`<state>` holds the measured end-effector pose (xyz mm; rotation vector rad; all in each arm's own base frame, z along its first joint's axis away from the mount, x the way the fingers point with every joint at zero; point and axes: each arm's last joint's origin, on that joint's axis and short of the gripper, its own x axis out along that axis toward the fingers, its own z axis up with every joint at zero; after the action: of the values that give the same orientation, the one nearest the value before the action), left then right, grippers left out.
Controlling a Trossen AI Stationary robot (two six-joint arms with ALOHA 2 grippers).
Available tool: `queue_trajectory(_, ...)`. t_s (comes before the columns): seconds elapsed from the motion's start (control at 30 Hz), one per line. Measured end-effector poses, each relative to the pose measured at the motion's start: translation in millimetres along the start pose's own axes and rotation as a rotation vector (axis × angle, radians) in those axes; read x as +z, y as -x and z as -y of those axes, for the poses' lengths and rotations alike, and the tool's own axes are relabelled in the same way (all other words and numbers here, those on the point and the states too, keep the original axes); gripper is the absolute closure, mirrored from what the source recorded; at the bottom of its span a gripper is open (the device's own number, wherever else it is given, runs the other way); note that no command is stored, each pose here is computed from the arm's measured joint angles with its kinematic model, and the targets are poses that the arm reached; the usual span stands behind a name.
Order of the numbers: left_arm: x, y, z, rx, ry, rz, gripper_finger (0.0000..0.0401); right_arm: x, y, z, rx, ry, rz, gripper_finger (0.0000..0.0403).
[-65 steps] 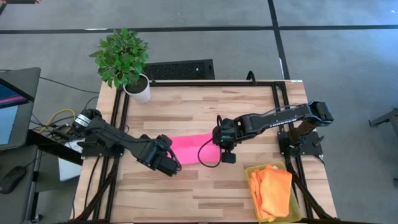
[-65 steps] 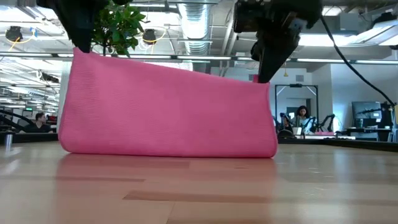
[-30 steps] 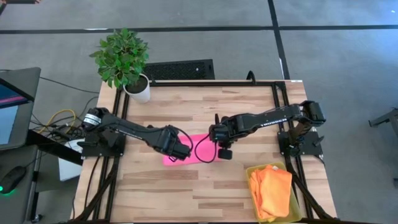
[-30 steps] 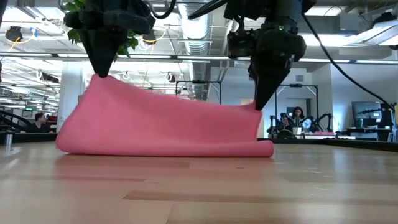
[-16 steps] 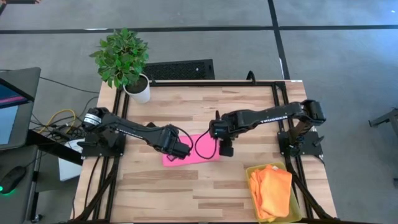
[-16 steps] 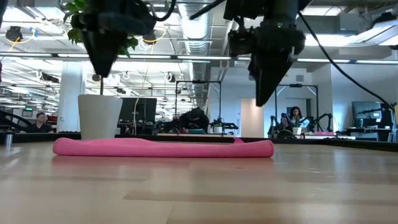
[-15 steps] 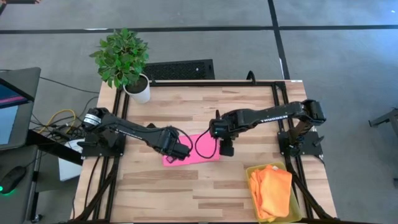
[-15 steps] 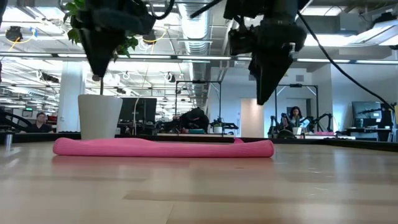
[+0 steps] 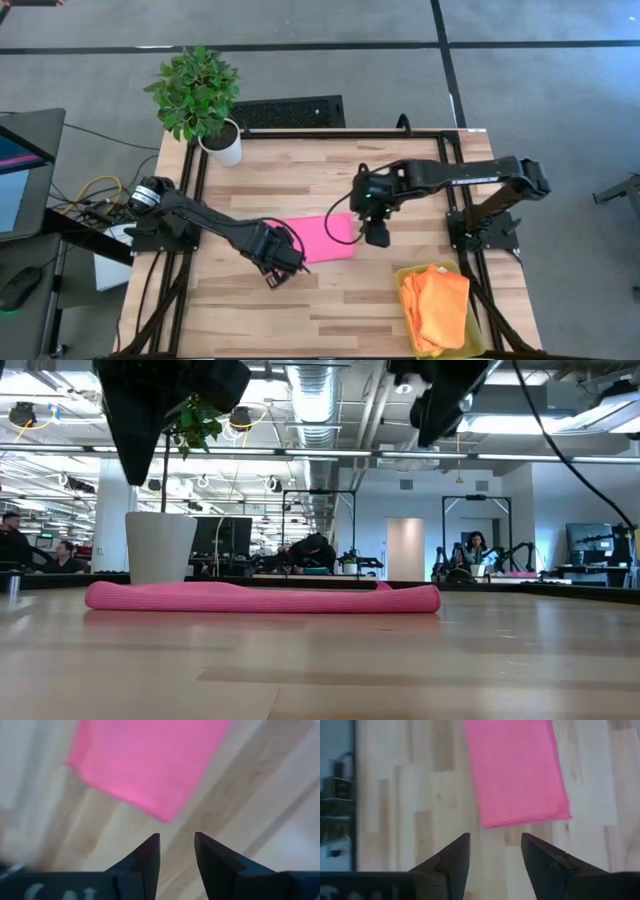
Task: Fold microfiber towels
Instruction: Fold the pink cloth
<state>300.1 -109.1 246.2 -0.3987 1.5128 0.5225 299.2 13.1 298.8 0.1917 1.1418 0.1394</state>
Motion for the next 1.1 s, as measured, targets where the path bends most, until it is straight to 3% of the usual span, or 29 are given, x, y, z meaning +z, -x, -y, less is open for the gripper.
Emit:
queue_trajectory(0.17, -6.3, -20.4, 9.2, -0.084, -0.03, -0.02, 0.0288, -3.5, 23.4, -5.3, 0.044, 0.013, 0.087, 0.0209)
queue_trajectory(0.43, -16.1, -49.0, 12.8, -0.095, -0.123, 0.02, 0.0288, -8.7, 43.8, -9.0, 0.06, -0.039, 0.156, 0.0211)
queue_trajectory(0.73, -20.6, -82.0, 6.5, -0.076, -0.141, 0.094, 0.0288, -8.4, 41.5, -9.0, 0.06, -0.046, 0.148, 0.0214)
queue_trajectory(0.83, -20.4, -83.5, 2.0, 0.006, -0.136, 0.147, 0.0288, -6.7, 38.9, -8.7, 0.06, -0.046, 0.146, 0.0214)
queue_trajectory(1.1, -20.2, -83.5, 2.7, 0.002, -0.177, 0.15, 0.0288, -6.4, 34.3, -7.8, 0.059, -0.067, 0.123, 0.0214)
